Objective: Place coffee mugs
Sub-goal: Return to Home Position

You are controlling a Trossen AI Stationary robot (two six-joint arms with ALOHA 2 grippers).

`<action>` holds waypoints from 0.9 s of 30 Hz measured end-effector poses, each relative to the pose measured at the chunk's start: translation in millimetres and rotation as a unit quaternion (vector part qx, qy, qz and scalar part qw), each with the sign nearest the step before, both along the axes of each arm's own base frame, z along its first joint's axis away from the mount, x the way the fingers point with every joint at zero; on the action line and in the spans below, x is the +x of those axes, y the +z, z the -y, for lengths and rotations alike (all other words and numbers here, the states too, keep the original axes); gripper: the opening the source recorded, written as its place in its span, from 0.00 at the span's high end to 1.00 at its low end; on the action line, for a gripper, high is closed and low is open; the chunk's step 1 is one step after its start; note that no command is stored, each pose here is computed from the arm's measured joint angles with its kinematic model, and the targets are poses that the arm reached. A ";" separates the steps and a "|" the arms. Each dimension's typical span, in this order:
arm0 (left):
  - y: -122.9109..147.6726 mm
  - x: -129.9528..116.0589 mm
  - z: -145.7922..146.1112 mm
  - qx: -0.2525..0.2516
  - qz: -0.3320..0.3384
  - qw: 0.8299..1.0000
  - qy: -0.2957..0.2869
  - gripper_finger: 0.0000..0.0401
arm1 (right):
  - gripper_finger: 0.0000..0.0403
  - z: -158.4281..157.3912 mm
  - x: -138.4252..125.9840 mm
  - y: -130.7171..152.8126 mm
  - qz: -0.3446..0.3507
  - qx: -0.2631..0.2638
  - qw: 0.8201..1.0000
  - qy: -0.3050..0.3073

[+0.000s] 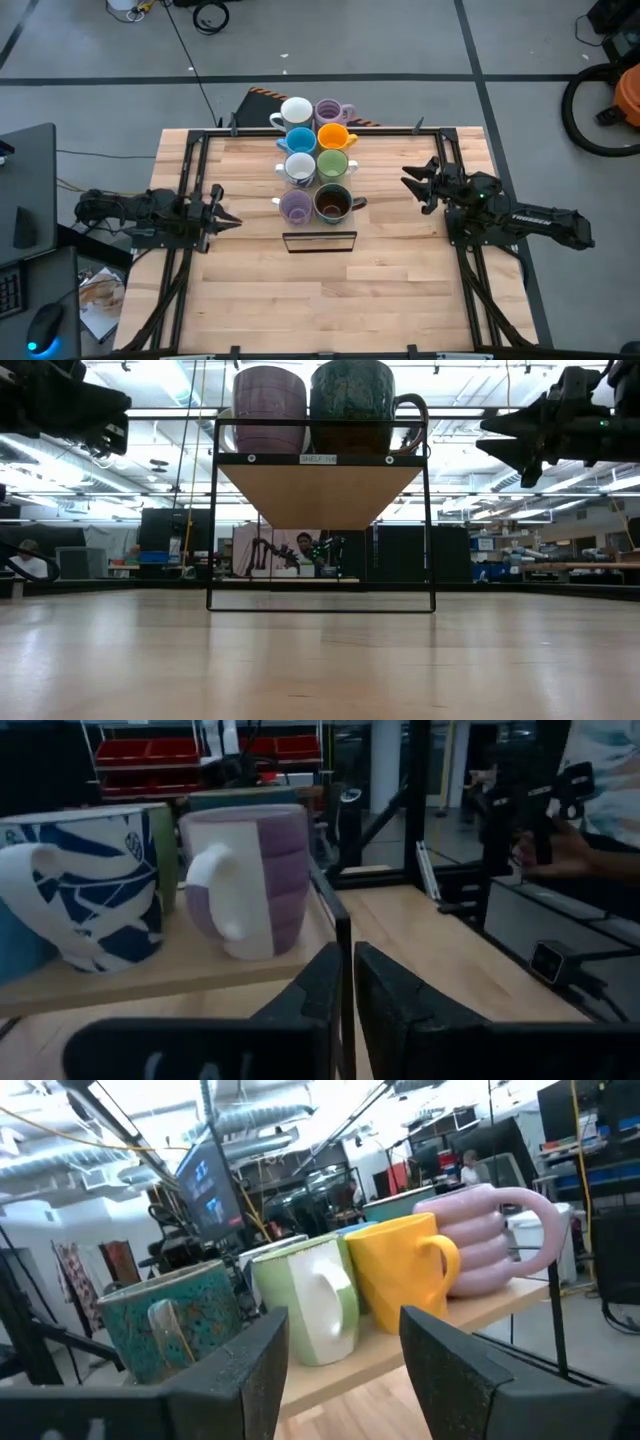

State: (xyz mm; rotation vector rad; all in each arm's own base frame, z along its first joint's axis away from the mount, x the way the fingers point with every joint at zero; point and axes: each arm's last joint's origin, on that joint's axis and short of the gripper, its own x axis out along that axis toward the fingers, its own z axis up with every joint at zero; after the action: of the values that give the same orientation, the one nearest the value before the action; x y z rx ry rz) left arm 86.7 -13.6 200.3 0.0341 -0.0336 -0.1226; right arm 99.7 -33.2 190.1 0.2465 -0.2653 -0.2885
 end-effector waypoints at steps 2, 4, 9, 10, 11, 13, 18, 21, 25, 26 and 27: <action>-0.4 0.2 -0.6 0.000 -0.002 1.000 0.011 0.91 | 0.51 0.0 -0.1 -0.1 0.000 0.000 1.000 0.000; -0.5 0.3 -1.3 -0.001 -0.003 1.000 0.022 0.91 | 0.51 0.0 0.0 -0.1 0.000 0.000 1.000 0.000; -0.5 0.5 -1.3 -0.029 -0.006 0.999 0.022 0.91 | 0.51 0.0 0.0 -0.1 -0.001 0.000 1.000 0.000; -0.6 0.5 -1.3 -0.029 -0.007 0.999 0.022 0.91 | 0.51 0.0 0.0 -0.1 -0.001 0.000 1.000 0.000; -0.6 0.5 -1.3 -0.028 -0.007 0.999 0.022 0.91 | 0.51 0.0 0.0 -0.1 -0.001 0.000 1.000 0.000; -0.5 0.5 -1.3 -0.026 -0.006 0.999 0.022 0.91 | 0.51 0.0 0.0 -0.1 -0.001 0.000 1.000 0.000; -0.5 0.5 -1.3 -0.026 -0.006 0.999 0.023 0.91 | 0.51 0.0 0.0 -0.2 -0.001 0.000 1.000 0.000; -0.4 0.5 -1.3 -0.026 -0.006 0.999 0.023 0.91 | 0.51 -0.1 0.0 0.0 -0.001 0.000 1.000 0.000; -0.4 0.5 -1.3 -0.026 -0.006 0.999 0.023 0.91 | 0.51 -0.1 0.0 0.0 -0.001 0.000 1.000 0.000; -0.3 0.4 -1.3 -0.026 -0.006 0.999 0.023 0.91 | 0.51 -0.1 0.0 0.0 -0.001 0.000 1.000 0.000; -0.3 0.4 -1.3 -0.027 -0.006 0.999 0.023 0.91 | 0.51 -0.1 0.0 -0.1 -0.001 0.000 1.000 0.000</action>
State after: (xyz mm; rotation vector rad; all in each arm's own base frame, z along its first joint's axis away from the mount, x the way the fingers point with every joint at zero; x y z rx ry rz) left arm 87.1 -12.3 200.0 -0.0189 -0.0249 -0.0765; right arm 99.7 -33.2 190.0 0.2468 -0.2636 -0.2884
